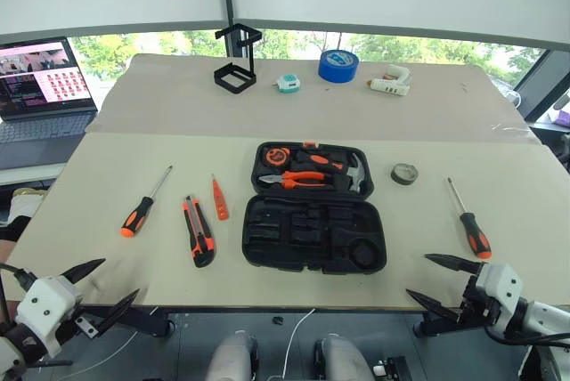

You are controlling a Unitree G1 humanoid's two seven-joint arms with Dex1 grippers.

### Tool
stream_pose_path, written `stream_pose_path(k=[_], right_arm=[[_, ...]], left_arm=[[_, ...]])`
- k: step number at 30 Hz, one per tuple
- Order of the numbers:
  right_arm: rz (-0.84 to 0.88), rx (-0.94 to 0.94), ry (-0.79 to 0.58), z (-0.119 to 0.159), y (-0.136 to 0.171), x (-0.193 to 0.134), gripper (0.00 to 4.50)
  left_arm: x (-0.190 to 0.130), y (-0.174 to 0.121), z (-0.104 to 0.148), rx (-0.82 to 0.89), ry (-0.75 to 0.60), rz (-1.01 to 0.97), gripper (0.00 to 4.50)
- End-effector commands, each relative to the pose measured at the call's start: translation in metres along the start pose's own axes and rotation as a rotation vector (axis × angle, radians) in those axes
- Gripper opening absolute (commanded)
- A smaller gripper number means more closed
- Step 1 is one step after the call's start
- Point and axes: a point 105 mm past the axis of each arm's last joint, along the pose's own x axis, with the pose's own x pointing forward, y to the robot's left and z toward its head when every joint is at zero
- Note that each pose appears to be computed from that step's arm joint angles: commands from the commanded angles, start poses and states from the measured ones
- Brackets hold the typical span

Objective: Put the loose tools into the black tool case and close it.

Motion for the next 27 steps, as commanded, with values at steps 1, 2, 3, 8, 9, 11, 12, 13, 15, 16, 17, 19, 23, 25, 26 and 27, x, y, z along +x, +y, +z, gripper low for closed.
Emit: stream_pose_path(k=[1,2,3,8,9,11,12,13,15,16,17,19,23,25,26,27], right_arm=[[-0.015,-0.05,-0.117,0.028,-0.014,0.013,4.49],[-0.004,-0.063,-0.217,0.051,-0.018,0.023,4.49],[0.014,-0.074,-0.299,0.069,-0.018,0.03,4.49],[0.086,0.004,-0.45,0.107,-0.012,0.048,4.49],[0.102,0.001,-0.482,0.117,-0.009,0.053,4.49],[0.122,-0.007,-0.526,0.132,-0.004,0.059,4.49],[0.125,-0.008,-0.54,0.138,-0.002,0.062,4.49],[0.127,-0.009,-0.551,0.143,-0.001,0.064,4.49],[0.129,-0.007,-0.563,0.15,0.001,0.067,4.49],[0.13,-0.004,-0.566,0.153,0.002,0.068,4.49],[0.136,-0.004,-0.568,0.156,0.003,0.07,4.49],[0.166,-0.004,-0.565,0.16,0.006,0.073,4.49],[0.159,-0.013,-0.534,0.159,0.001,0.073,4.49],[0.153,-0.013,-0.529,0.159,0.001,0.074,4.49],[0.156,-0.014,-0.529,0.159,0.002,0.075,4.49],[0.161,-0.018,-0.529,0.16,0.002,0.076,4.49]], left_arm=[[-0.011,0.014,0.012,-0.094,-0.029,0.068,4.5],[-0.02,0.022,0.011,-0.197,-0.036,0.132,4.5],[-0.028,0.03,0.009,-0.284,-0.044,0.198,4.5],[-0.065,0.044,-0.015,-0.536,-0.004,0.4,4.5],[-0.073,0.042,-0.022,-0.576,0.023,0.424,4.5],[-0.082,0.04,-0.031,-0.653,0.058,0.461,4.5],[-0.084,0.041,-0.032,-0.69,0.055,0.478,4.5],[-0.086,0.041,-0.033,-0.728,0.059,0.483,4.5],[-0.083,0.04,-0.025,-0.726,0.046,0.452,4.5],[-0.079,0.039,-0.021,-0.731,0.044,0.429,4.5],[-0.072,0.04,-0.014,-0.715,0.039,0.403,4.5],[-0.053,0.049,0.003,-0.676,0.039,0.365,4.5],[-0.007,0.066,0.044,-0.638,0.09,0.24,4.5],[0.011,0.072,0.054,-0.593,0.147,0.211,4.5],[0.022,0.076,0.058,-0.573,0.173,0.202,4.5],[0.036,0.079,0.061,-0.545,0.203,0.185,4.5]])
